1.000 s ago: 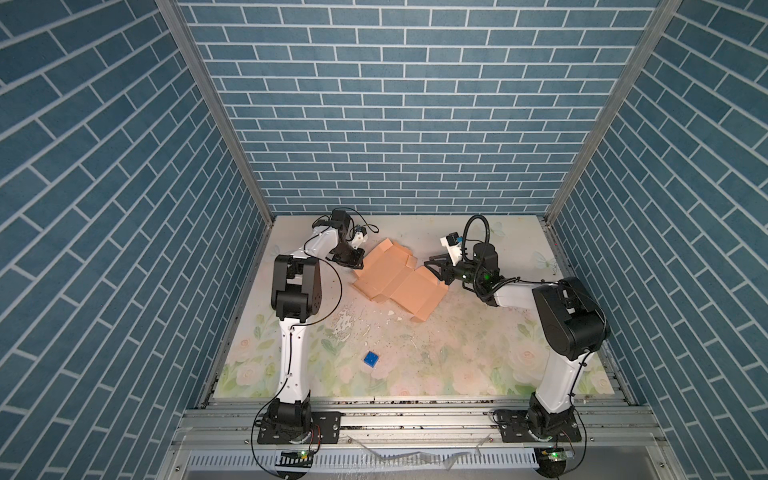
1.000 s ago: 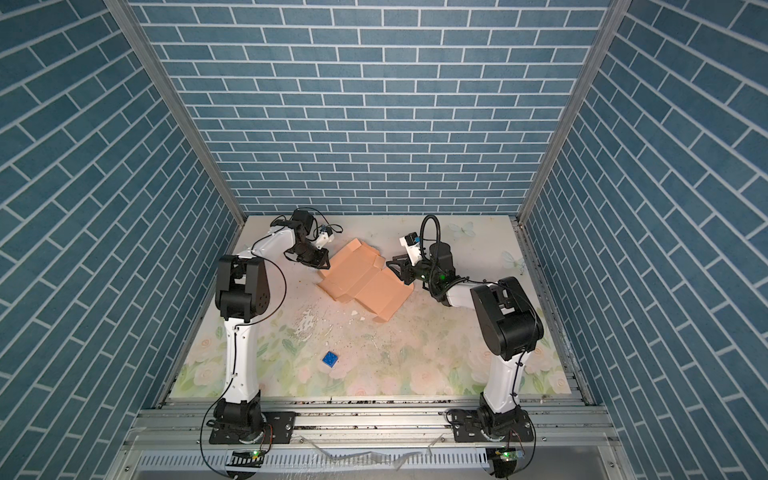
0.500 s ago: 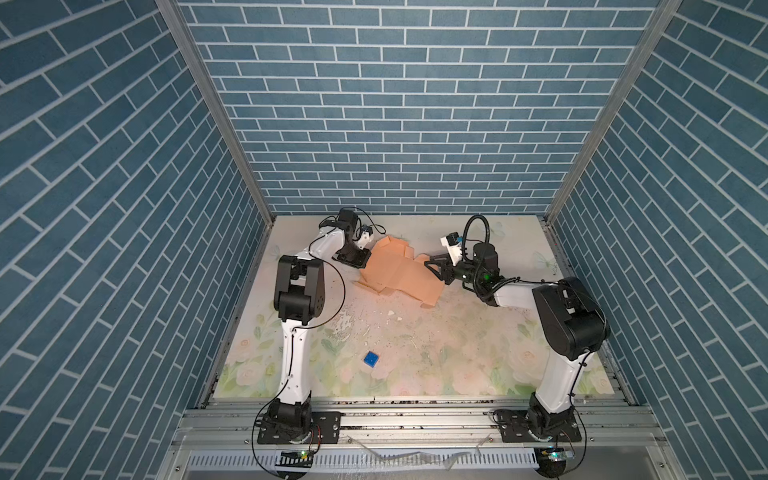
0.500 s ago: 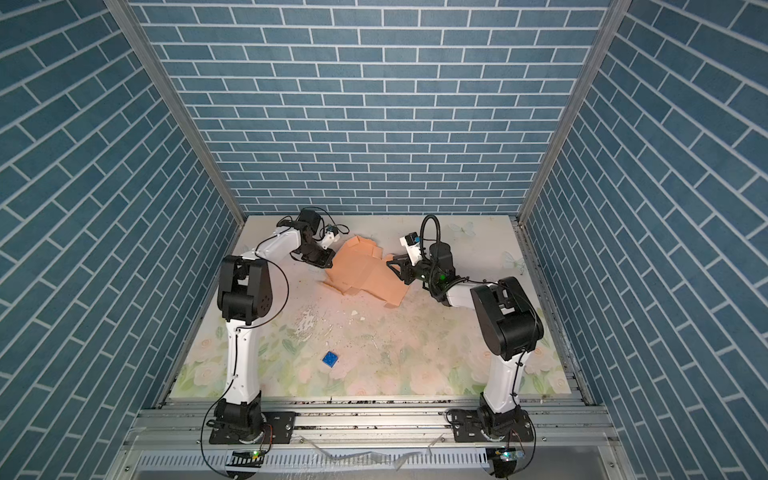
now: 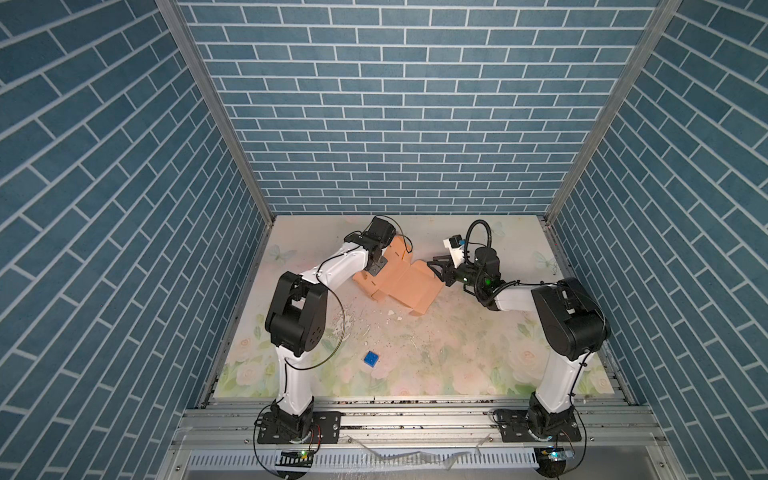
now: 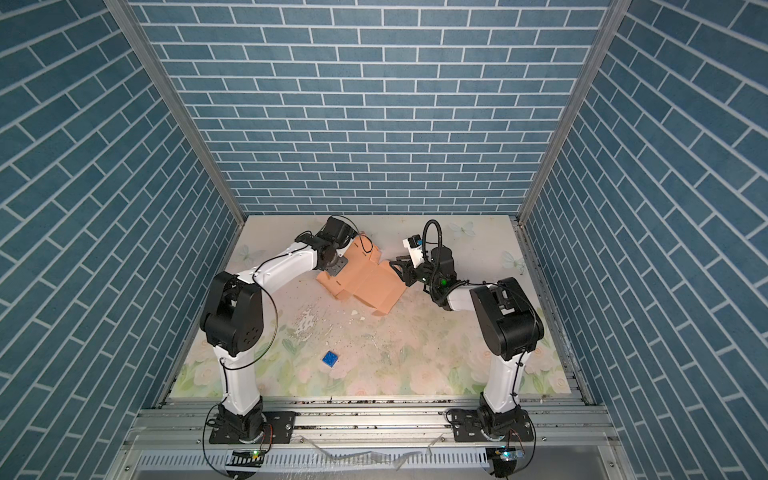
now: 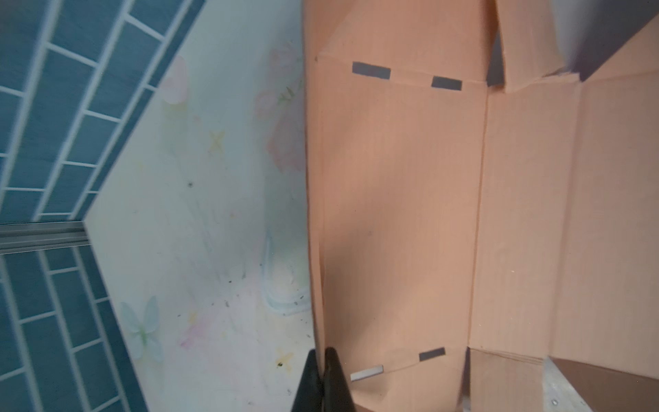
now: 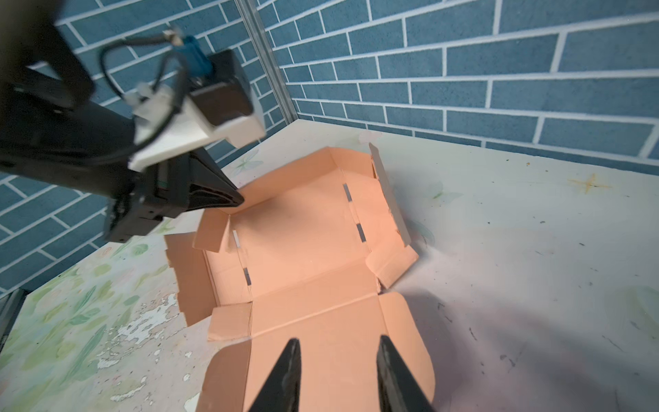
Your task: Fold the paper box
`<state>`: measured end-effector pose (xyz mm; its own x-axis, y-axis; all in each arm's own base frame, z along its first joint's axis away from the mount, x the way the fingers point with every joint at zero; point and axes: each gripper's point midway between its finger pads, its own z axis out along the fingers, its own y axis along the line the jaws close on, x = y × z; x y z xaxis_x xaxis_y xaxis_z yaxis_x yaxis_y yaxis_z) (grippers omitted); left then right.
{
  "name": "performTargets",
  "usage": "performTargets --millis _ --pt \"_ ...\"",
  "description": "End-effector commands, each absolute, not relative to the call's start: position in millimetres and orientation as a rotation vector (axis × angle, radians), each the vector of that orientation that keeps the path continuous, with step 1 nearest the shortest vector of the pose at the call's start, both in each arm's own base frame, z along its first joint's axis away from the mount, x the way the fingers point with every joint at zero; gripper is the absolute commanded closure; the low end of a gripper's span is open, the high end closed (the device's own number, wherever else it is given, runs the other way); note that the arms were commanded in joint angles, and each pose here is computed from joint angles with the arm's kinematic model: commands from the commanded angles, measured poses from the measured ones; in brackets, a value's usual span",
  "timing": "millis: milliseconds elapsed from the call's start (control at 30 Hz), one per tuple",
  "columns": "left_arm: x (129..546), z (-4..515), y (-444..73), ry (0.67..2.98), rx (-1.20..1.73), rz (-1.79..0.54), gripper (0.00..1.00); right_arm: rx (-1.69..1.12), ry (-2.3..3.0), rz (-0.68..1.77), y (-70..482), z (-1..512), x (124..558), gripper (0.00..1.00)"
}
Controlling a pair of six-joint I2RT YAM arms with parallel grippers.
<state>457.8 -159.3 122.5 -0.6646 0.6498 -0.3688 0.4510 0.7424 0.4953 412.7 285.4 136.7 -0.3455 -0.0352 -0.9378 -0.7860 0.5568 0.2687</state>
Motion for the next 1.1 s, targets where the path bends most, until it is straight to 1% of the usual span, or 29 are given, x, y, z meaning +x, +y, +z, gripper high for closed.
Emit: performTargets --millis 0,167,400,500,633,933,1067 --pt "460.5 158.8 -144.0 2.249 0.780 0.776 0.98 -0.651 1.640 0.870 281.8 171.5 415.2 0.64" --pt "447.9 175.4 -159.6 2.099 0.866 0.920 0.98 -0.610 1.608 0.853 276.8 175.2 416.3 0.64" --pt "432.3 150.4 -166.8 2.079 0.927 1.019 0.98 -0.582 1.591 0.821 270.5 175.6 416.0 0.64" --pt "426.6 143.6 -170.7 2.074 0.957 1.004 0.97 -0.585 1.596 0.825 271.8 172.6 417.4 0.64" --pt "430.0 144.5 -173.6 2.069 0.967 1.010 0.96 -0.589 1.601 0.850 276.8 169.0 420.8 0.64" --pt "429.2 114.1 -187.1 2.085 1.074 1.047 0.95 -0.598 1.635 0.896 287.4 150.9 431.5 0.64" --pt "429.8 113.1 -187.9 2.094 1.078 1.044 0.94 -0.607 1.647 0.901 292.1 145.4 438.9 0.63"
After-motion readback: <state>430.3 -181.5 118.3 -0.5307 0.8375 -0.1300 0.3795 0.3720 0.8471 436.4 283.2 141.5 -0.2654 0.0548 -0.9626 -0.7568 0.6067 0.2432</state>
